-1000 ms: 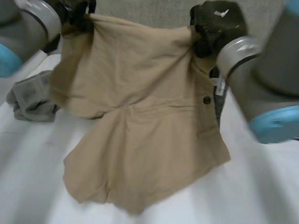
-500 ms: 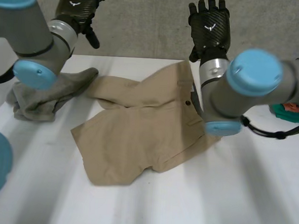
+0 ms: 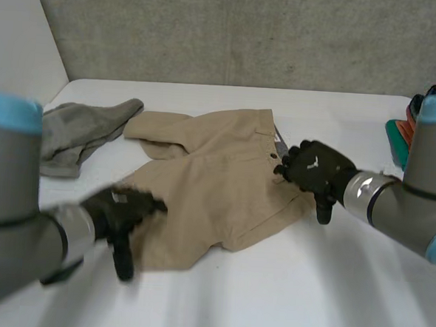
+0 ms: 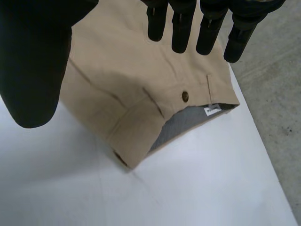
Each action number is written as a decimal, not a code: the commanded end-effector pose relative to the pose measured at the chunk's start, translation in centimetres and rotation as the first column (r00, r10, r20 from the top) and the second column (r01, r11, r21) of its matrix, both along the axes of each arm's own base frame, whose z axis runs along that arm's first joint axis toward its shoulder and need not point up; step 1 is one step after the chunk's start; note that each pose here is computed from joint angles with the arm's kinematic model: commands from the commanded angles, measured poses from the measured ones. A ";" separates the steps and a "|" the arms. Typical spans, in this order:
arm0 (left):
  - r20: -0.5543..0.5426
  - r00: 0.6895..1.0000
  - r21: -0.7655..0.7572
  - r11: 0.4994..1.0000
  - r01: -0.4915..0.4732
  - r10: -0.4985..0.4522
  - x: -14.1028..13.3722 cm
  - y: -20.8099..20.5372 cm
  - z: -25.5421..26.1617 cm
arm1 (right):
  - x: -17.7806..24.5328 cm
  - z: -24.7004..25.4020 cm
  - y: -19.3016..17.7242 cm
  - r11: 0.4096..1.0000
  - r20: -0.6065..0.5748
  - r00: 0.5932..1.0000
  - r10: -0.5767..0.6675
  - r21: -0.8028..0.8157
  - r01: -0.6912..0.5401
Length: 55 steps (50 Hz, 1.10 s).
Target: Fold the laundry.
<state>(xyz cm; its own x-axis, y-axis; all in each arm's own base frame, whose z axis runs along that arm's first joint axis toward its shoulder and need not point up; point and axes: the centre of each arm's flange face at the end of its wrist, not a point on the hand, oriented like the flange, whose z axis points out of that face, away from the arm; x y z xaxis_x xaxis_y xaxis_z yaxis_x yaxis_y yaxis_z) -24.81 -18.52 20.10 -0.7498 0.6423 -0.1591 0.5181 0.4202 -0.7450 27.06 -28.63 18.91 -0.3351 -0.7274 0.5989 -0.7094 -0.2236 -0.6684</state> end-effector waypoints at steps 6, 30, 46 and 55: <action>-0.021 0.999 -0.089 0.995 -0.034 0.032 -0.9 -0.7 -4.1 | 0.3 -6.5 -3.2 0.988 0.031 1.000 -0.001 -0.154 0.005; 0.059 0.995 -0.200 0.976 0.088 -0.077 -3.2 -1.6 -6.5 | -2.5 -2.1 -1.7 0.980 0.202 0.962 -0.184 -0.033 0.195; 0.186 0.963 -0.108 0.970 0.219 -0.196 -0.4 1.8 -0.6 | -7.8 -0.3 8.3 0.948 -0.318 0.940 -0.122 0.244 0.206; 0.221 0.926 0.085 0.952 0.294 -0.305 0.3 2.3 -1.6 | -6.9 0.3 8.5 0.978 -0.269 0.958 -0.095 0.155 0.141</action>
<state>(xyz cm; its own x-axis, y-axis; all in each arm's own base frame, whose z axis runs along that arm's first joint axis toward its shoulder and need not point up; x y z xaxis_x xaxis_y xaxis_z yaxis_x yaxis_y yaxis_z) -24.65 -15.75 19.21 -0.5039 0.8047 -0.3140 0.7514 0.2289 -0.6189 19.41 -19.51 19.00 -0.2501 -0.8226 0.5106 -0.9011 0.0048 -0.4336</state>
